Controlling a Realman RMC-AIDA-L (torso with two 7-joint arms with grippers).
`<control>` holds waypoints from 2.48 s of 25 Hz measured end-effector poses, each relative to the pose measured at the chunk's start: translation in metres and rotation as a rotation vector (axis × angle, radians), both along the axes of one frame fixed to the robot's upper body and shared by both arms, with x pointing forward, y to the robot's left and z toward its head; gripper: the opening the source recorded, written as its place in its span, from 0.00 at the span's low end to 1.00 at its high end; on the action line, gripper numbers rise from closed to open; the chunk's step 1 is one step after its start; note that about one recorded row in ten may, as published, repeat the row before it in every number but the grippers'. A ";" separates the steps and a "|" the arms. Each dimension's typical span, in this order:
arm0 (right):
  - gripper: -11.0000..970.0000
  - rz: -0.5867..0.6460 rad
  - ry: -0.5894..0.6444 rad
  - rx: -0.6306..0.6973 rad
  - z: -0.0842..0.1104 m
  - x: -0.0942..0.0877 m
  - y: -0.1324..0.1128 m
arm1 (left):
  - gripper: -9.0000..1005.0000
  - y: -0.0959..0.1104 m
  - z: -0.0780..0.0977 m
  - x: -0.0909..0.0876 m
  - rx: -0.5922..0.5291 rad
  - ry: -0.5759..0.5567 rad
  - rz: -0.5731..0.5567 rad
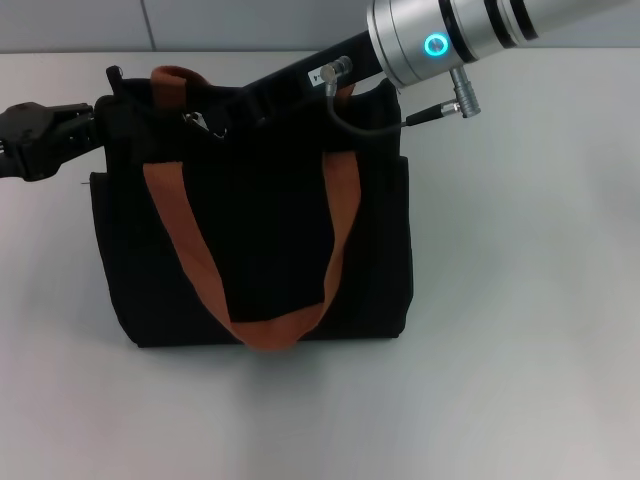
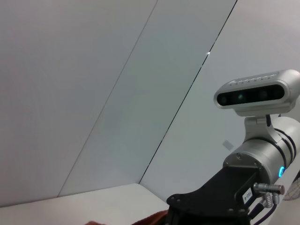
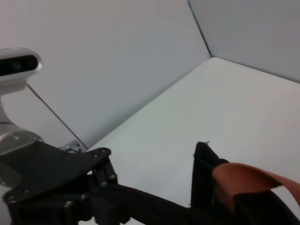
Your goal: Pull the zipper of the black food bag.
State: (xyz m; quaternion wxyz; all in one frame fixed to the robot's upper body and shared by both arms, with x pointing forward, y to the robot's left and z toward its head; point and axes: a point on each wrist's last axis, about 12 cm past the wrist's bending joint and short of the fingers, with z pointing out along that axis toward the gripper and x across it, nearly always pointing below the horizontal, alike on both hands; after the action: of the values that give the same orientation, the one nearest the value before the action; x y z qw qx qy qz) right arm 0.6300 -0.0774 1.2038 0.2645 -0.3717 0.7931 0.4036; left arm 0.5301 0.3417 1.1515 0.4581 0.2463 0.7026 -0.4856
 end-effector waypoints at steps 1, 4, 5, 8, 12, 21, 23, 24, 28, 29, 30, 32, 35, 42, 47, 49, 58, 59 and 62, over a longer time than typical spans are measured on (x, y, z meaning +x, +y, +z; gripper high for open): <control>0.01 -0.003 0.002 -0.004 -0.001 0.000 0.000 | 0.03 0.000 0.000 0.000 0.000 0.000 -0.001; 0.01 -0.015 0.012 -0.014 -0.002 0.000 -0.002 | 0.03 0.000 0.000 0.000 0.000 -0.002 -0.004; 0.01 -0.018 0.014 -0.013 -0.002 0.001 -0.002 | 0.03 0.000 0.001 0.000 0.000 -0.003 -0.005; 0.01 -0.034 0.023 -0.018 -0.003 0.002 -0.005 | 0.03 0.000 0.001 0.000 -0.001 -0.003 -0.007; 0.01 -0.067 0.026 -0.033 -0.005 0.005 -0.013 | 0.03 -0.001 0.001 0.000 -0.002 -0.004 -0.008; 0.04 -0.094 0.017 -0.006 -0.008 0.003 -0.030 | 0.03 -0.001 0.001 0.000 -0.003 -0.004 -0.010; 0.06 -0.091 -0.002 0.028 -0.005 0.000 -0.033 | 0.03 -0.001 0.001 0.000 -0.004 -0.004 -0.011; 0.07 -0.091 -0.005 0.049 -0.004 -0.001 -0.036 | 0.03 -0.002 0.001 0.000 -0.004 -0.005 -0.013; 0.10 -0.069 0.009 0.113 0.000 -0.007 -0.041 | 0.03 -0.004 0.001 0.001 -0.007 -0.005 -0.017; 0.11 -0.062 0.014 0.118 0.000 -0.007 -0.041 | 0.03 -0.004 0.001 0.001 -0.007 -0.005 -0.018; 0.12 -0.056 0.019 0.120 -0.001 -0.008 -0.041 | 0.03 -0.005 0.001 0.001 -0.008 -0.005 -0.020; 0.14 -0.045 0.023 0.118 -0.001 -0.009 -0.039 | 0.03 -0.006 0.001 0.001 -0.010 -0.005 -0.022; 0.16 -0.030 0.020 0.115 0.001 -0.009 -0.034 | 0.03 -0.007 0.001 0.002 -0.011 -0.006 -0.026; 0.37 0.018 0.070 0.096 -0.002 -0.008 -0.015 | 0.03 -0.009 0.003 0.003 -0.018 -0.013 -0.034; 0.37 0.022 0.083 0.087 -0.003 -0.007 -0.010 | 0.03 -0.010 0.004 0.003 -0.021 -0.017 -0.041; 0.37 0.022 0.087 0.080 -0.003 -0.005 -0.007 | 0.03 -0.011 0.004 0.004 -0.021 -0.018 -0.042; 0.37 0.013 0.083 0.039 -0.009 -0.002 0.004 | 0.03 -0.014 0.005 0.005 -0.025 -0.022 -0.056; 0.37 0.013 0.083 0.037 -0.010 -0.002 0.004 | 0.03 -0.014 0.006 0.005 -0.025 -0.022 -0.057; 0.33 0.016 0.078 0.037 -0.010 -0.002 0.003 | 0.03 -0.014 0.006 0.005 -0.027 -0.022 -0.060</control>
State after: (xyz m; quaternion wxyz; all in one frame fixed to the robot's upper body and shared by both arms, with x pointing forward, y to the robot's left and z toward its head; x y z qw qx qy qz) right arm 0.6280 -0.0739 1.1942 0.2369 -0.3571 0.7922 0.4344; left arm 0.5346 0.3277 1.1571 0.4540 0.2665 0.6833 -0.5058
